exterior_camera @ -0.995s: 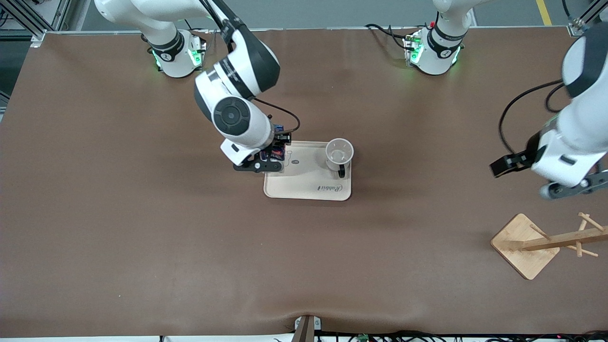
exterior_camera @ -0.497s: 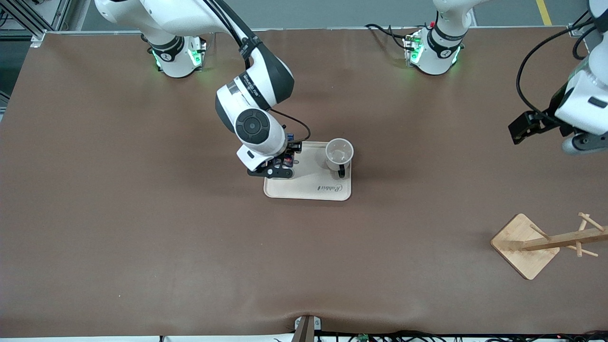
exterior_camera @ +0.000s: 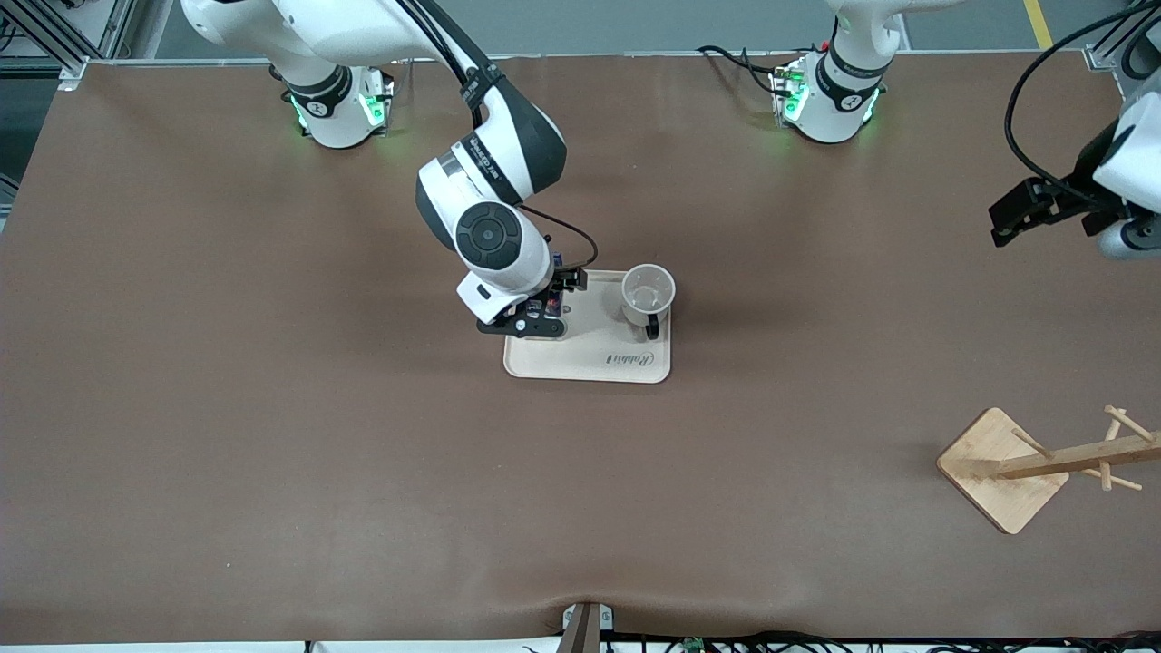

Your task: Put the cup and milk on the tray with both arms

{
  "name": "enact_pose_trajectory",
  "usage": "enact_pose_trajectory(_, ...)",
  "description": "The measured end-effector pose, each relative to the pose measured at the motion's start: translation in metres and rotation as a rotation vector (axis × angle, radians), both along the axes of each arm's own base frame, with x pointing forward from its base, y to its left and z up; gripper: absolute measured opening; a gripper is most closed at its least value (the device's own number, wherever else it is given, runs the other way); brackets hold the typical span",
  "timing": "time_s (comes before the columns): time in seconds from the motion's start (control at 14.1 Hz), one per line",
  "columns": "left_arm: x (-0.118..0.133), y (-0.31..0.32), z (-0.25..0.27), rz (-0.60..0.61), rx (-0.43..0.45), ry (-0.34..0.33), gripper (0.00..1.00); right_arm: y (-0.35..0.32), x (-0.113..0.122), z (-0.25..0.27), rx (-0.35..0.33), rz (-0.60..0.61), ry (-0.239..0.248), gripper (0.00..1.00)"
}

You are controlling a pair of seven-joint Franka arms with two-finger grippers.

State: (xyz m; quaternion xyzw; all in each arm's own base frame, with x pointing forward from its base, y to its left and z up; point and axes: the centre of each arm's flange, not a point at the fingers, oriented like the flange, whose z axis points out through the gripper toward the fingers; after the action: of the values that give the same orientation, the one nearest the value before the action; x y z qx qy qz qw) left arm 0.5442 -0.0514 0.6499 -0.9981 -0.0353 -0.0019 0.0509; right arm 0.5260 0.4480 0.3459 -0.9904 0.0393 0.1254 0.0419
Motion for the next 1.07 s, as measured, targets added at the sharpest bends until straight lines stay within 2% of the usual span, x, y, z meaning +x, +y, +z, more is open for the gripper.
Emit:
enact_pose_trajectory(0.28, -0.026, -0.005, -0.002, -0.022, -0.041, -0.006, 1.00, -0.019, 0.024, 0.054, 0.002, -0.015, 0.005, 1.00)
enact_pose_trajectory(0.57, -0.037, -0.014, -0.004, -0.039, -0.069, -0.008, 1.00, -0.096, 0.072, 0.124, 0.008, -0.033, -0.003, 1.00)
enact_pose_trajectory(0.64, -0.037, -0.015, -0.005, -0.040, -0.069, -0.007, 1.00, -0.121, 0.081, 0.144, -0.011, -0.020, -0.016, 1.00)
enact_pose_trajectory(0.85, -0.037, -0.017, -0.007, -0.043, -0.071, -0.005, 1.00, -0.194, 0.100, 0.195, -0.111, -0.007, -0.104, 1.00)
enact_pose_trajectory(1.07, -0.038, -0.028, -0.008, -0.061, -0.070, -0.003, 1.00, -0.272, 0.115, 0.226, -0.114, -0.064, -0.147, 1.00)
